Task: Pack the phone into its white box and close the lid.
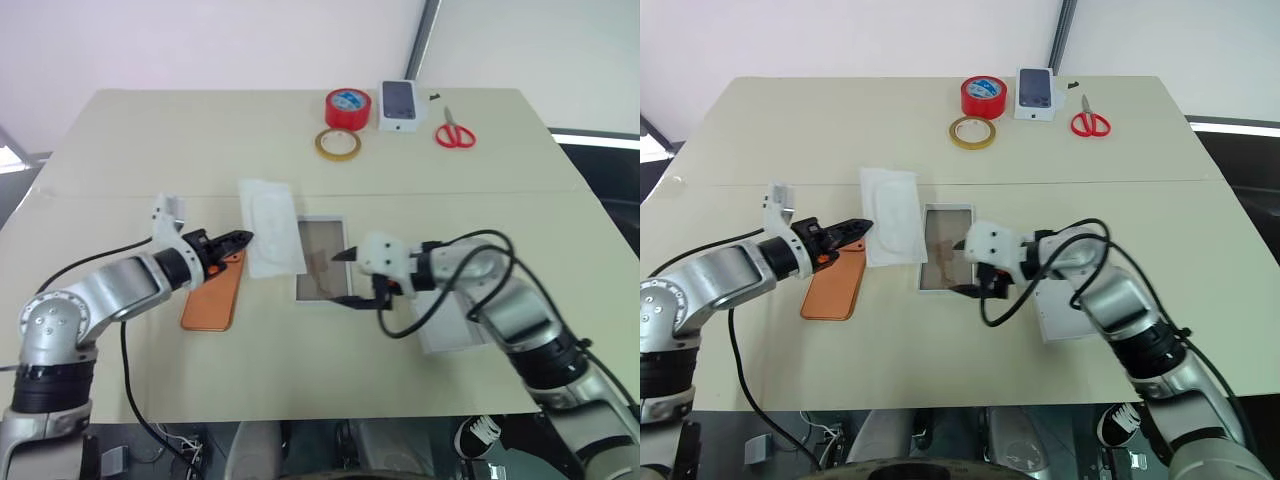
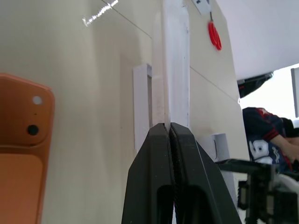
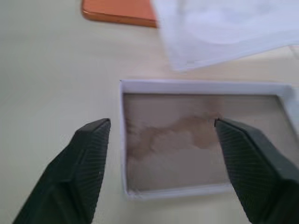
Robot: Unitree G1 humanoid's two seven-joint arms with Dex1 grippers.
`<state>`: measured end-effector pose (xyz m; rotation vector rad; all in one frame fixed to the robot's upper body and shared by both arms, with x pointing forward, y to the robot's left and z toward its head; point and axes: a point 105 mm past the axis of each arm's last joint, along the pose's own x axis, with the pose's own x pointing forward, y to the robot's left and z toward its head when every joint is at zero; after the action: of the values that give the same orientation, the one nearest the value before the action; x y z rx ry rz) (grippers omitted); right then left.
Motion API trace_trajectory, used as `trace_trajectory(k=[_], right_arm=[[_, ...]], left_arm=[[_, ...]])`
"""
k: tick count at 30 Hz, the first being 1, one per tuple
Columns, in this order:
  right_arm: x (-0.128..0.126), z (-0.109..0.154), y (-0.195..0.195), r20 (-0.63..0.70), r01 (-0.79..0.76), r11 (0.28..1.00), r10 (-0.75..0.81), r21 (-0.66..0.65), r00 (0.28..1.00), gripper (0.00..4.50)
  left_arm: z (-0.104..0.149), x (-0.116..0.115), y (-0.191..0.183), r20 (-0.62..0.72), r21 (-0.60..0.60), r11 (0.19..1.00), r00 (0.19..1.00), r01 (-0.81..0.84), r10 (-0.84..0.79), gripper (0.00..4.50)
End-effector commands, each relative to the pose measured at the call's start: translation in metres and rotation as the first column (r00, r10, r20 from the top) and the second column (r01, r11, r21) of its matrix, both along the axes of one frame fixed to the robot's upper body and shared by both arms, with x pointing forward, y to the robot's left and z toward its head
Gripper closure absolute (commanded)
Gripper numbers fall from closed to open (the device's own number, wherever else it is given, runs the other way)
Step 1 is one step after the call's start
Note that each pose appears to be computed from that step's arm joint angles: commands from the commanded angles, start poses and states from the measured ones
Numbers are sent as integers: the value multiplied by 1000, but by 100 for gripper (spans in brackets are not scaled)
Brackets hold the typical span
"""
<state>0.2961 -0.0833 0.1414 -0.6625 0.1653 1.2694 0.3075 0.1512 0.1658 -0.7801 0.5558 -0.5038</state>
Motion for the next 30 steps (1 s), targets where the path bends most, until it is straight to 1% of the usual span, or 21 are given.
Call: trace_trajectory(k=[1, 7, 17, 20, 24, 25, 26, 27, 30], right_arm=[[-1, 12, -12, 37, 9, 1000, -9, 11, 999, 109], [6, 13, -26, 60, 63, 998, -63, 4, 996, 109], [10, 11, -26, 78, 80, 997, -80, 13, 994, 109], [11, 11, -26, 80, 82, 997, -83, 18, 993, 101], [11, 10, -24, 78, 79, 997, -80, 16, 994, 101], [11, 11, -25, 79, 82, 997, -83, 15, 993, 101], [13, 11, -25, 82, 88, 996, -89, 13, 993, 101], [15, 13, -25, 84, 98, 995, -98, 13, 992, 101], [23, 17, -26, 94, 134, 991, -135, 21, 986, 101]], left_arm=[[3, 1, -17, -5, 3, 998, 998, 65, -65, 450], [-6, 6, -31, -52, 11, 994, 993, 111, -110, 450], [-18, 5, -48, -99, 23, 987, 983, 160, -157, 450], [-19, 4, -50, -96, 27, 986, 982, 166, -163, 358], [-16, 4, -49, -85, 29, 986, 983, 167, -164, 161], [-15, 4, -48, -78, 31, 986, 984, 166, -163, 104], [-13, 3, -46, -66, 25, 986, 985, 163, -161, 48], [-9, 3, -44, -49, 19, 987, 986, 159, -158, 3], [7, 5, -38, 23, -21, 991, 991, 134, -133, 3]])
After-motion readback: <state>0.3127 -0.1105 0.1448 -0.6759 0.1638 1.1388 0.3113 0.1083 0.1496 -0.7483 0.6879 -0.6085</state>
